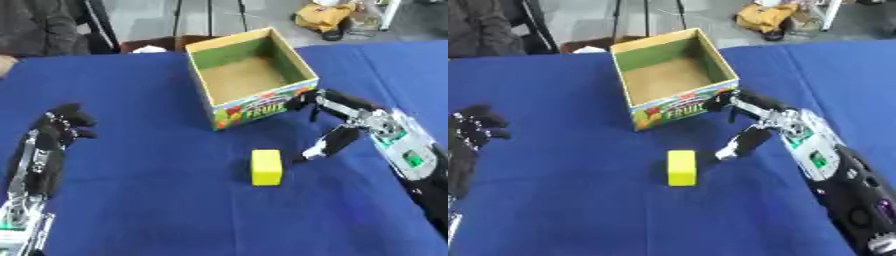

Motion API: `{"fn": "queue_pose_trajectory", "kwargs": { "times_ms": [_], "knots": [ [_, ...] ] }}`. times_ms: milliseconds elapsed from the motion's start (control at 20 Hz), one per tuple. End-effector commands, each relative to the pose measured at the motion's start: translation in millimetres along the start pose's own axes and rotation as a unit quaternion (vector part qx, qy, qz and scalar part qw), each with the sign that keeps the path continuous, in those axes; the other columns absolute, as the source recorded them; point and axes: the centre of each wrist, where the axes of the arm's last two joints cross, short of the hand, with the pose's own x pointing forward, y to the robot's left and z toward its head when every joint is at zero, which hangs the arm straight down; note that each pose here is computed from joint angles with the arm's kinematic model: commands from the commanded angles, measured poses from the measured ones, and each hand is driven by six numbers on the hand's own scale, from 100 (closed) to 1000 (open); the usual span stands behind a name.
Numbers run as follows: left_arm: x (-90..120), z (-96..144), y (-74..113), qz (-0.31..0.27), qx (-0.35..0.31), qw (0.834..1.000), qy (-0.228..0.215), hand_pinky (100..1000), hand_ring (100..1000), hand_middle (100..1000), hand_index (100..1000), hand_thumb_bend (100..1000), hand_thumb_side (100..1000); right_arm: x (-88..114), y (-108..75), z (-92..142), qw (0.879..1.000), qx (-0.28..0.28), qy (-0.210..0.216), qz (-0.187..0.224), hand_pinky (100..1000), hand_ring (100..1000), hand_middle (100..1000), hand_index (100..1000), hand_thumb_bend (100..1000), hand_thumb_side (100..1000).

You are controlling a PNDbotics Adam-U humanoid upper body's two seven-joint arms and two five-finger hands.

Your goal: Pick up objects on the table and place them in the box.

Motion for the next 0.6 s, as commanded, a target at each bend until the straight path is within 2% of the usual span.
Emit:
{"fn": "queue_pose_trajectory", "kwargs": {
  "times_ms": [50, 350, 450, 600],
  "knots": [
    [5, -5, 2.1, -0.004, -0.005, 1.000, -0.010, 594, 654, 580, 766, 934, 774, 3, -7.9, -3, 1.000, 0.002, -0.006, 0.014, 589, 815, 776, 867, 749, 443],
    [5, -4, 2.5, -0.005, -0.006, 1.000, -0.008, 593, 654, 580, 766, 934, 774, 9, -9.9, -8, 0.999, 0.018, -0.018, 0.028, 595, 816, 779, 868, 756, 459],
    [4, -3, 2.9, -0.005, -0.005, 1.000, -0.008, 593, 654, 580, 766, 933, 774, 14, -14.5, -7, 0.999, 0.023, -0.027, 0.037, 602, 823, 786, 870, 837, 493],
    [4, -3, 3.7, -0.007, -0.004, 1.000, -0.007, 594, 655, 581, 766, 933, 774, 26, -23.8, -5, 0.997, 0.035, -0.045, 0.050, 614, 832, 798, 873, 873, 500]
  ]
}}
